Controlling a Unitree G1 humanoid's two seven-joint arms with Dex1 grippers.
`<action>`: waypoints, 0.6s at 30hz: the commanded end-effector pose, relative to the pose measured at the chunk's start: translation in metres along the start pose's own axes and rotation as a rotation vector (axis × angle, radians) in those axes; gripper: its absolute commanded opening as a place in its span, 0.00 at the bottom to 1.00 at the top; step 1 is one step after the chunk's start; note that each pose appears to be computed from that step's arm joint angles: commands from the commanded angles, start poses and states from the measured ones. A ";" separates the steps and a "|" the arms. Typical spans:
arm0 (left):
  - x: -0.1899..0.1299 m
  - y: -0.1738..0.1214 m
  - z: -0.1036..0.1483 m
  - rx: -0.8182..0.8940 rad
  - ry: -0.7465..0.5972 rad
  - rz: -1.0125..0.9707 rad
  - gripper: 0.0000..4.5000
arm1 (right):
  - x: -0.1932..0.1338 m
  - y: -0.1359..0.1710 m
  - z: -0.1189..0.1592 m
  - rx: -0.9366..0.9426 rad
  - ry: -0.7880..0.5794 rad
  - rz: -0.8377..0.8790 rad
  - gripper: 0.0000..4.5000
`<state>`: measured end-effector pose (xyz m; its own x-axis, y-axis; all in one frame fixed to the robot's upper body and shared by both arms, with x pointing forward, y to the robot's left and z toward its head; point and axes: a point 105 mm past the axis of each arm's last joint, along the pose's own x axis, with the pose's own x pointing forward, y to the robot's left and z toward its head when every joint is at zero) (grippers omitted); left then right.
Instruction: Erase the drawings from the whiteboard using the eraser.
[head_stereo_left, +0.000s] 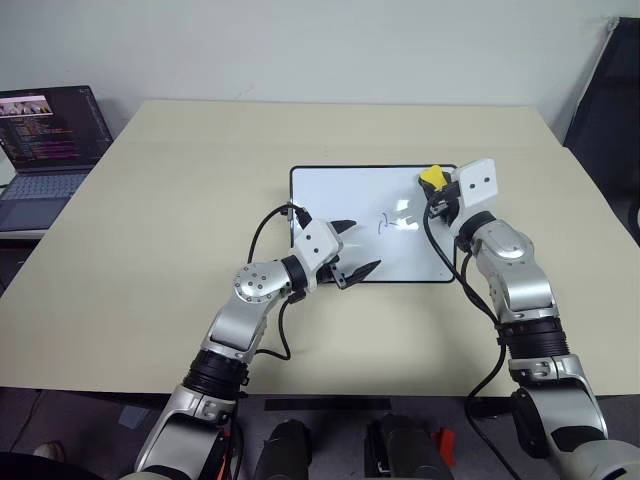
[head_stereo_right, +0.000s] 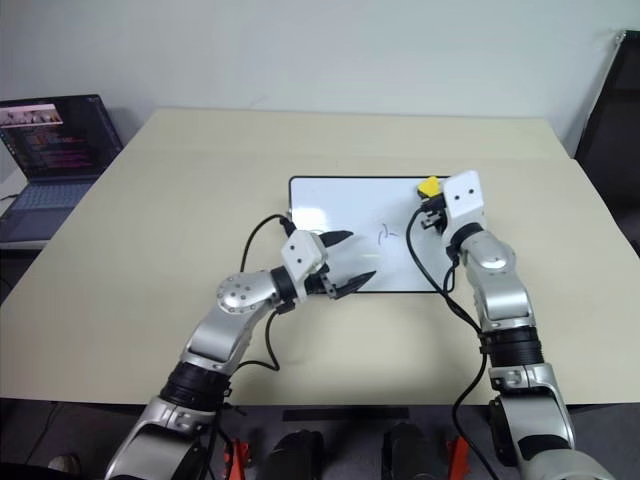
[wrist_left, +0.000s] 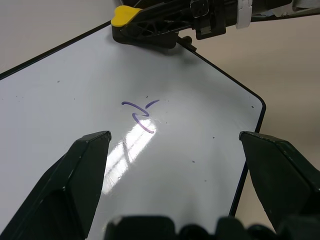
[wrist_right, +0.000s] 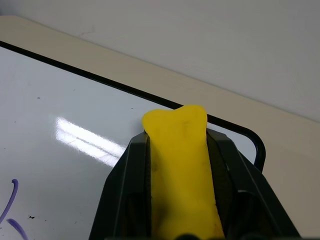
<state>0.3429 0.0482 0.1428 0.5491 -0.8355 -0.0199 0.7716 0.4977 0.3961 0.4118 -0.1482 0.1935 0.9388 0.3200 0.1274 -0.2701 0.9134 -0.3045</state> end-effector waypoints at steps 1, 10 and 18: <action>0.000 0.001 0.014 0.038 -0.038 0.000 1.00 | -0.001 -0.001 0.005 0.004 -0.005 0.007 0.26; 0.001 0.012 0.015 0.039 -0.037 0.028 1.00 | -0.019 0.019 -0.048 0.092 0.291 0.133 0.26; 0.003 0.004 0.013 0.033 -0.037 0.006 1.00 | -0.018 -0.001 -0.035 0.077 0.222 0.042 0.26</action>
<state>0.3456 0.0481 0.1476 0.5516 -0.8340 -0.0132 0.7655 0.4999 0.4050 0.4000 -0.1456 0.1716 0.9242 0.3775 -0.0574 -0.3797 0.8928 -0.2422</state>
